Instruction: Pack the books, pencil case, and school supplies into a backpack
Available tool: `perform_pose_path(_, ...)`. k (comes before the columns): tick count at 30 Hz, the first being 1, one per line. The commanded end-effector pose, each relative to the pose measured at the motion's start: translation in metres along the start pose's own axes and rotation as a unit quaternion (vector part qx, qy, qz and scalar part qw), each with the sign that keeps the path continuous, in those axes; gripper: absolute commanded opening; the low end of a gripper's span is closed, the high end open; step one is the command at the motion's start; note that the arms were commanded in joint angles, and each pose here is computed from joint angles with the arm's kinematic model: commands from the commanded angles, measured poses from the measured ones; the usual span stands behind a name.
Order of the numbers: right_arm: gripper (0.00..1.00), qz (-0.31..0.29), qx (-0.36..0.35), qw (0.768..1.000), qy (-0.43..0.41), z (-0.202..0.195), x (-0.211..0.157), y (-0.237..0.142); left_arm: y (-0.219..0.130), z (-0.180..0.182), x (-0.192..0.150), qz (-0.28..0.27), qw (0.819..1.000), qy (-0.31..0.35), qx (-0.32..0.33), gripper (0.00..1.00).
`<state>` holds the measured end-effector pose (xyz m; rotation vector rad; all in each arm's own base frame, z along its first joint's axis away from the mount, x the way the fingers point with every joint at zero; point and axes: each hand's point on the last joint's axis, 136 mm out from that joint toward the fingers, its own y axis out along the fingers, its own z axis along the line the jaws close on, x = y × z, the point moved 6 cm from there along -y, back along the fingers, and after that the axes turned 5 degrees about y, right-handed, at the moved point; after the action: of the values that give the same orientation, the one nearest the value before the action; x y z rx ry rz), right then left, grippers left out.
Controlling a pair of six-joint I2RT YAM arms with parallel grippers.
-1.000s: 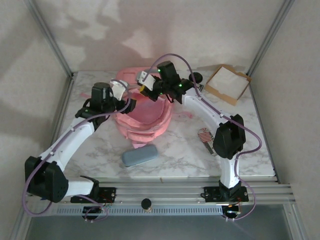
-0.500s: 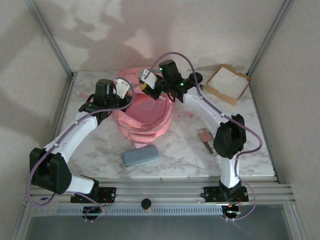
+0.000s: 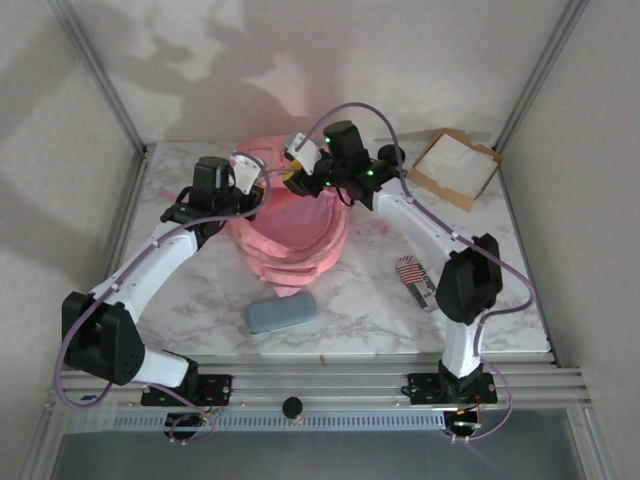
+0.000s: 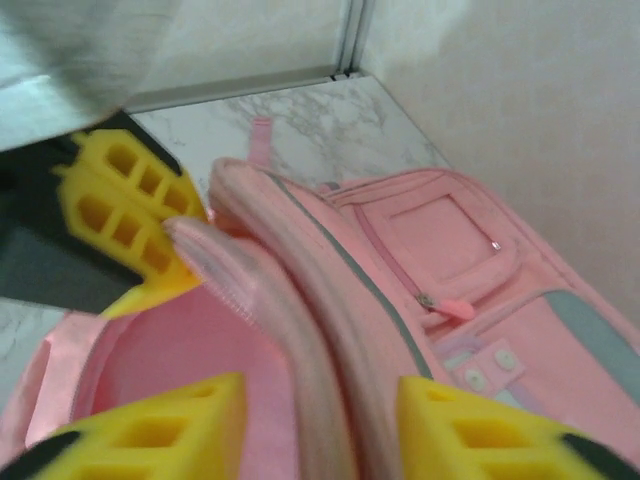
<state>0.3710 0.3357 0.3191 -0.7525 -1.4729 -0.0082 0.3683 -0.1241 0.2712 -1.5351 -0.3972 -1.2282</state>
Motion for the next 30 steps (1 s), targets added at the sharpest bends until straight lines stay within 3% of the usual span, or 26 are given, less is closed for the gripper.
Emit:
perform_pose_path(1, 0.47, -0.051, -0.054, 0.994, 0.084, -0.002, 0.025, -0.055, -0.021, 0.002, 0.046, -0.112, 0.993, -0.041, 0.018, 0.00)
perform_pose_path(4, 0.52, -0.018, -0.099, 0.974, 0.201, -0.016, -0.011, -0.077, -0.025, 0.006, 0.052, -0.135, 0.988, -0.072, 0.029, 0.00)
perform_pose_path(8, 0.72, 0.035, -0.162, 0.928, 0.335, -0.028, -0.070, -0.107, -0.026, 0.008, 0.058, -0.155, 0.981, -0.110, 0.029, 0.00)
perform_pose_path(12, 0.88, 0.069, -0.170, 0.905, 0.384, -0.010, -0.110, -0.121, -0.023, 0.005, 0.060, -0.163, 0.979, -0.122, 0.011, 0.00)
perform_pose_path(17, 0.99, 0.128, -0.092, 0.930, 0.331, 0.052, -0.133, -0.091, -0.013, 0.011, 0.054, -0.144, 0.978, -0.148, 0.040, 0.00)
perform_pose_path(21, 0.99, 0.157, 0.025, 0.952, 0.261, 0.108, -0.149, -0.068, -0.010, 0.011, 0.051, -0.139, 0.977, -0.160, 0.037, 0.00)
perform_pose_path(25, 0.99, 0.182, 0.119, 0.957, 0.191, 0.153, -0.172, -0.047, -0.009, 0.010, 0.053, -0.139, 0.976, -0.164, 0.033, 0.00)
perform_pose_path(30, 0.99, 0.172, 0.159, 0.969, 0.079, 0.180, -0.180, -0.026, -0.011, 0.012, 0.057, -0.138, 0.976, -0.166, 0.036, 0.00)
